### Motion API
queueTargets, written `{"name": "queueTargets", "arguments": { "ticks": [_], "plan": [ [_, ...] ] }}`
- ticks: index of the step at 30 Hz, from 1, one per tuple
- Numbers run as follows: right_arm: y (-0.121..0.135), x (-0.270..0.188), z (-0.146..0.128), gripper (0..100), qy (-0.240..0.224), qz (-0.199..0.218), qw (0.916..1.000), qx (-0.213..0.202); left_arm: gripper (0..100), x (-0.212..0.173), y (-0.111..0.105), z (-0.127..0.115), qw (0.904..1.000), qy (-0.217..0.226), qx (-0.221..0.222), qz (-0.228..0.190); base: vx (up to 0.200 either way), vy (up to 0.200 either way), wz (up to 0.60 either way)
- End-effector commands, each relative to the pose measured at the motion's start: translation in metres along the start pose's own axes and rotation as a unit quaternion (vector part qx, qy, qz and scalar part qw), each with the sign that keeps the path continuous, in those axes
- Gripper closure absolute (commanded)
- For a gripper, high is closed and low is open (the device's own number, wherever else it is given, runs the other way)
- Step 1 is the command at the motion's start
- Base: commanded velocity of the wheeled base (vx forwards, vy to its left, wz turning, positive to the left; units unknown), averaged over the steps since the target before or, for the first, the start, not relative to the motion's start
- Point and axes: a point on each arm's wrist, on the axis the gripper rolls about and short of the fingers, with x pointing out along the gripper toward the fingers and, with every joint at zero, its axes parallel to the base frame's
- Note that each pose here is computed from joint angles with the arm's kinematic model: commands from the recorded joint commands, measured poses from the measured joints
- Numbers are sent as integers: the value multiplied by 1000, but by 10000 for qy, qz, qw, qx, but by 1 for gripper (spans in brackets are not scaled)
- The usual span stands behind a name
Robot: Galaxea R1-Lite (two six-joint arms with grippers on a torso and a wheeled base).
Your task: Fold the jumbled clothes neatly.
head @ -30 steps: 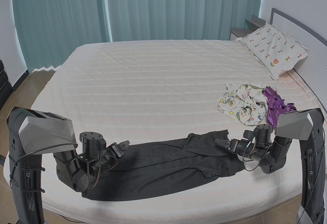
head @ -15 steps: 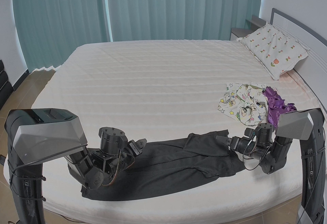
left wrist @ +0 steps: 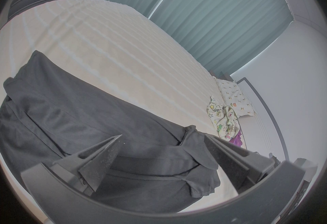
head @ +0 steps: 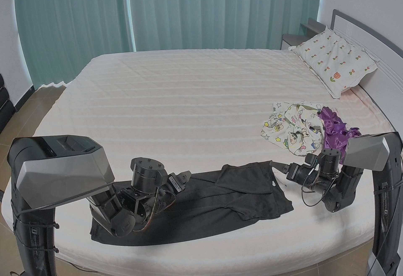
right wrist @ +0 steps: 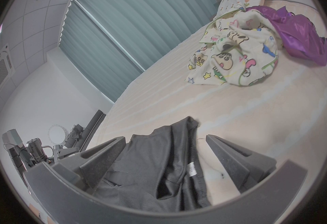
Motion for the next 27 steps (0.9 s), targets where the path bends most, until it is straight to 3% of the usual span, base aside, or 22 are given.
{"name": "queueTargets", "arguments": {
  "ticks": [1, 8, 15, 21, 27],
  "plan": [
    [1, 0, 2, 0, -21, 18, 10000, -13, 0, 1, -4, -2, 10000, 14, 11, -57, 0, 0, 0],
    [2, 0, 1, 0, -15, 23, 10000, -20, 0, 16, -17, -9, 9997, 178, 78, -141, 0, 0, 0],
    [2, 1, -1, 0, -24, -35, 10000, -13, 0, 53, -31, -10, 9978, 558, 170, 328, 0, 0, 0],
    [2, 1, -2, 0, -24, -54, 10000, -15, 0, 64, -41, -20, 9978, 596, 165, 256, 0, 0, 0],
    [2, 2, -3, 0, -12, -61, 10000, -17, 0, 68, -37, -20, 9975, 634, 155, 271, 0, 0, 0]
  ]
}}
